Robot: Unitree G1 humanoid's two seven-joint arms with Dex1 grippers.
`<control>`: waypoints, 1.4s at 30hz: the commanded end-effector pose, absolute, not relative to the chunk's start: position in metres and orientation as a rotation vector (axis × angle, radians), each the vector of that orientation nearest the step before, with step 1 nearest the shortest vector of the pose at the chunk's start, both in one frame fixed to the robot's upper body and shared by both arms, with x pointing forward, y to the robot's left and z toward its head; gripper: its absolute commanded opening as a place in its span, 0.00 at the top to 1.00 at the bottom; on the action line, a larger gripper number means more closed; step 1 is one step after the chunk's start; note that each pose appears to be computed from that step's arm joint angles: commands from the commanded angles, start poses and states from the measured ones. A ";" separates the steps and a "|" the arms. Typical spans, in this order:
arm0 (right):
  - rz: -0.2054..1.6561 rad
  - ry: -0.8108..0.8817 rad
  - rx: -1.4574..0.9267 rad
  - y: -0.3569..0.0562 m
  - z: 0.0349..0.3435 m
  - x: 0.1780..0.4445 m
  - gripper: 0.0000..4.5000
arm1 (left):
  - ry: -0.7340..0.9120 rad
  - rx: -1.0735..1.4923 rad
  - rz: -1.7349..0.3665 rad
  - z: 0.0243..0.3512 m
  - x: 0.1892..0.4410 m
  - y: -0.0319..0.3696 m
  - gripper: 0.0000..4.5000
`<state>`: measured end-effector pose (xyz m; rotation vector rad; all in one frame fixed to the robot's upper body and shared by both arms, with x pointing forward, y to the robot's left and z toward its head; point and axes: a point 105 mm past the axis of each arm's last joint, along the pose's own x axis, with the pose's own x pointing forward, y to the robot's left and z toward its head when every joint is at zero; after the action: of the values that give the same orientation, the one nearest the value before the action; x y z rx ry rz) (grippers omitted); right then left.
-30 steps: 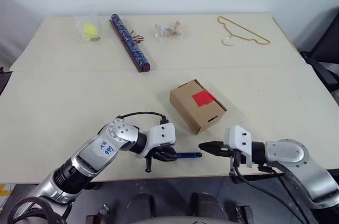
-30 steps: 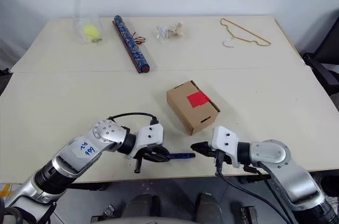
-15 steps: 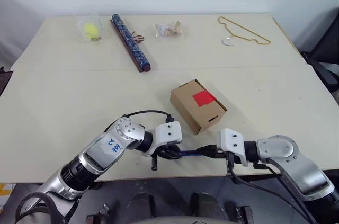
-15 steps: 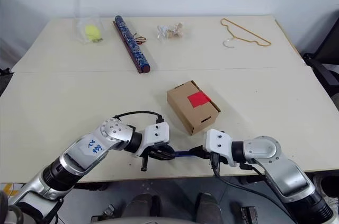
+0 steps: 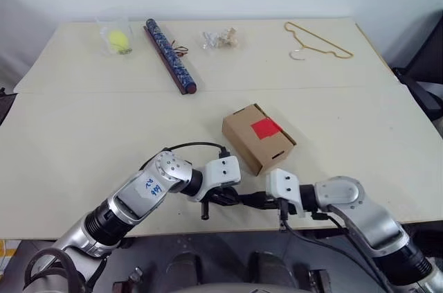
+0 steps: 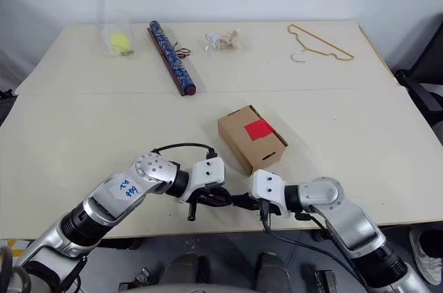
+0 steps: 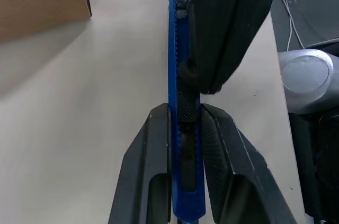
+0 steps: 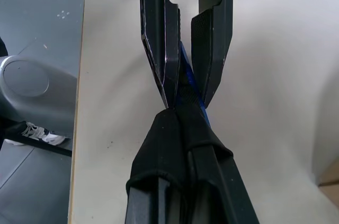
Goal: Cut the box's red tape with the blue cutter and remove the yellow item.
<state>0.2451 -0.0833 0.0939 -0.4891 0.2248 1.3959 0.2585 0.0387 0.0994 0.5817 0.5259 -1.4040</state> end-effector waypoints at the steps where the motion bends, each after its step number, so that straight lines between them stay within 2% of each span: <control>1: 1.408 0.215 -0.483 -0.076 0.094 0.246 0.99 | 0.520 0.616 -1.385 0.096 0.260 0.038 0.89; 9: 1.381 0.155 -0.441 -0.078 0.106 0.250 0.99 | 0.472 0.628 -1.405 0.096 0.262 0.034 0.89; 14: 1.353 0.074 -0.306 -0.087 0.137 0.248 0.99 | 0.420 0.637 -1.409 0.096 0.265 0.033 0.89; 18: 1.317 0.112 -0.181 -0.114 0.160 0.240 0.99 | 0.321 0.660 -1.401 0.101 0.269 0.038 0.89; 22: 1.302 0.239 -0.105 -0.136 0.177 0.227 0.80 | 0.127 0.691 -1.427 0.118 0.262 0.043 0.89; 26: 1.258 0.373 0.006 -0.142 0.194 0.218 0.50 | -0.029 0.902 -1.427 0.128 0.259 0.054 0.89; 30: 1.237 0.526 0.010 -0.137 0.198 0.210 0.19 | -0.175 0.915 -1.417 0.149 0.258 0.042 0.89; 33: 1.186 0.602 0.052 -0.133 0.198 0.216 0.01 | -0.205 0.915 -1.438 0.152 0.256 0.037 0.89; 38: 1.101 0.671 0.227 -0.121 0.201 0.225 0.01 | -0.236 0.900 -1.448 0.154 0.257 0.029 0.89; 42: 1.041 0.703 0.273 -0.116 0.195 0.231 0.01 | -0.264 0.896 -1.439 0.157 0.260 0.024 0.89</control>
<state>0.2295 -0.1181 0.1892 0.2601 0.7175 1.0480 0.2597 0.0277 0.1497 0.8714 -0.2176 -1.4428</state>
